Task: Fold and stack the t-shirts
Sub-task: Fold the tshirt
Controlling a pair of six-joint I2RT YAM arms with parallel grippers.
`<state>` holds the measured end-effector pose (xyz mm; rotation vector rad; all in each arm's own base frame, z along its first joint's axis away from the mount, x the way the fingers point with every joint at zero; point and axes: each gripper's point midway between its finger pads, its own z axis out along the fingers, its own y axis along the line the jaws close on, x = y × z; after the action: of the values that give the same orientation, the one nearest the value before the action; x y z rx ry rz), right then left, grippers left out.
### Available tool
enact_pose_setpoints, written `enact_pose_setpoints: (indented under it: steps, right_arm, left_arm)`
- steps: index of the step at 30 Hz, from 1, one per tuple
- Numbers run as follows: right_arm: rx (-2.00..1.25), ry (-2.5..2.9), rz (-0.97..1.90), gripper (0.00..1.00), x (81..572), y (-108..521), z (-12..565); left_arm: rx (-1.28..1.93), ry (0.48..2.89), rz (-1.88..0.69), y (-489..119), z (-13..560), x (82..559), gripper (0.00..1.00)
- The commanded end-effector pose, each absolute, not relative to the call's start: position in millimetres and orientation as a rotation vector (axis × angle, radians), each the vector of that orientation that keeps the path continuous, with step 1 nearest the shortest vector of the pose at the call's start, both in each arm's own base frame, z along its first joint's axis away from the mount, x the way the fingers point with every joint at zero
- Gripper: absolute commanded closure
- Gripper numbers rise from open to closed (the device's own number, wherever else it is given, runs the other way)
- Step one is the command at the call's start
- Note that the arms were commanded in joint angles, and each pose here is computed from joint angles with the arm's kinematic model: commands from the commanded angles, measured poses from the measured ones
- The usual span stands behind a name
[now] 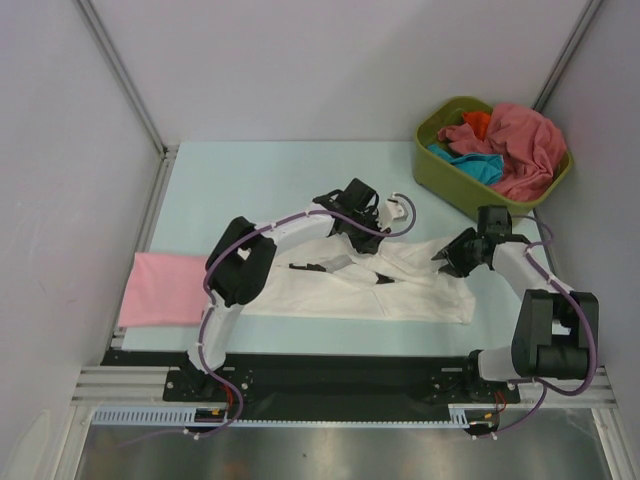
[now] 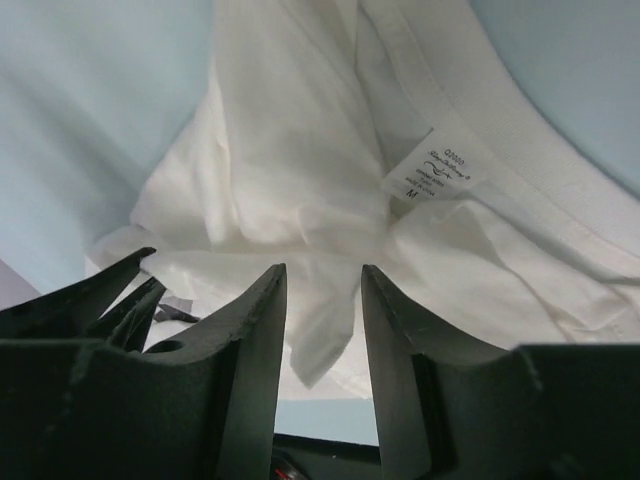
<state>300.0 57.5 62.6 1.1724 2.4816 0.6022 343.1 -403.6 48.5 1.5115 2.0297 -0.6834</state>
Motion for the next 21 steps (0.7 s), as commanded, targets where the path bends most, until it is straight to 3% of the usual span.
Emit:
enact_pose_setpoints:
  steps: [1, 2, 7, 15, 18, 21]
  right_arm:
    - [1.07, 2.339, 0.505, 0.59, 326, 33, 100]
    - [1.053, 2.336, 0.475, 0.58, 327, 29, 102]
    - [0.972, 2.4, 0.415, 0.56, 315, 25, 105]
    - [0.865, 2.487, 0.356, 0.64, 270, 25, 106]
    - [0.87, 2.479, 0.359, 0.56, 266, 25, 100]
    - [0.863, 2.5, 0.397, 0.54, 272, 31, 92]
  left_arm:
    - [1.344, 2.02, -0.579, -411, 73, 380, 0.7]
    - [1.334, 2.025, -0.572, -411, 74, 382, 0.61]
    - [1.278, 2.06, -0.564, -410, 78, 384, 0.47]
    - [1.241, 2.085, -0.508, -401, 94, 392, 0.46]
    - [1.232, 2.093, -0.505, -388, 115, 391, 0.46]
    - [1.212, 2.119, -0.49, -357, 140, 391, 0.46]
